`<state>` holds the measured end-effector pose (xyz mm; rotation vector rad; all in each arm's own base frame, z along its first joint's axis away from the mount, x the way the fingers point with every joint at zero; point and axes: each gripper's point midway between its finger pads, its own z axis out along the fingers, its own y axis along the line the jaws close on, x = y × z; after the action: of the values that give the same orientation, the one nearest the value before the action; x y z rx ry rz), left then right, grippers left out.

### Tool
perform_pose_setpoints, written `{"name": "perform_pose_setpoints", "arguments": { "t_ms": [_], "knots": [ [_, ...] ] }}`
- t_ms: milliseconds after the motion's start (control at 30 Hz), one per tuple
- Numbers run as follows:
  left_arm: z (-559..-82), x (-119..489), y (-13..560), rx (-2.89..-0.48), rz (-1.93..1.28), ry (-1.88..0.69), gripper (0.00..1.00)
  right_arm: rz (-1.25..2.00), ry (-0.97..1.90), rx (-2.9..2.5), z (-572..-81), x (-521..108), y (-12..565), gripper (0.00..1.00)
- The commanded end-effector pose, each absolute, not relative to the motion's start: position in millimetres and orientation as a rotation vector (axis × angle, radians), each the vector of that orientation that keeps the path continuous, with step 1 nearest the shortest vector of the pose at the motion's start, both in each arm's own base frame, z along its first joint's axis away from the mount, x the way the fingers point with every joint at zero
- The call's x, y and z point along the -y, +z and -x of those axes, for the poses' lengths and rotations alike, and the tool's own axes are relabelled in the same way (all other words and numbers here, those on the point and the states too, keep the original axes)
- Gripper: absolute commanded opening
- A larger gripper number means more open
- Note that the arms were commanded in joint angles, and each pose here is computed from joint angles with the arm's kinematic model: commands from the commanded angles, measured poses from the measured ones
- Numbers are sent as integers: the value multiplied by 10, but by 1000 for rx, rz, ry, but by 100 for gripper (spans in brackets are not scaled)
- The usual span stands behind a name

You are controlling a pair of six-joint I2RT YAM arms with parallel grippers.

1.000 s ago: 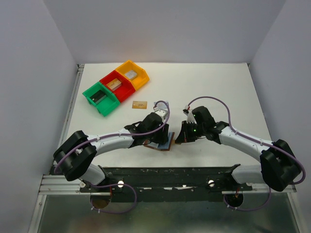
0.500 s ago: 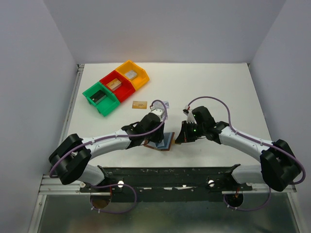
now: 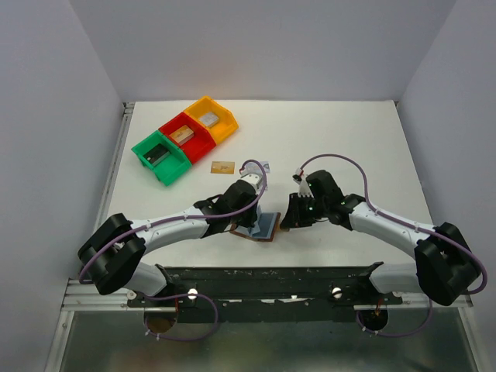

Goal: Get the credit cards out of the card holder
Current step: Remove the credit card from the card holder.

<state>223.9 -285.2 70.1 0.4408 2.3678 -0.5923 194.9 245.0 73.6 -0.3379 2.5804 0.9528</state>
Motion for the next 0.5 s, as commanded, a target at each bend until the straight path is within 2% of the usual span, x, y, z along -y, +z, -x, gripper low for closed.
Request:
{"name": "perform_pose_setpoints", "arguments": {
  "t_ms": [0,67,133,300,467],
  "knots": [
    [-2206,2901,695,-2365,-470,-620,8,310,860,-2579,-1995,-2348,703,36],
    [-2198,2921,707,-2364,-468,-633,8,304,844,-2533,-2041,-2325,816,48],
    [-2206,2935,713,-2366,-460,-639,7,300,847,-2472,-2087,-2321,979,52],
    [-2211,2997,736,-2377,-438,-669,2,369,1030,-2348,-2070,-2546,1339,54],
    [-2246,3046,760,-2398,-402,-670,0,363,1163,-2402,-2051,-2768,1208,54]
  ]
}}
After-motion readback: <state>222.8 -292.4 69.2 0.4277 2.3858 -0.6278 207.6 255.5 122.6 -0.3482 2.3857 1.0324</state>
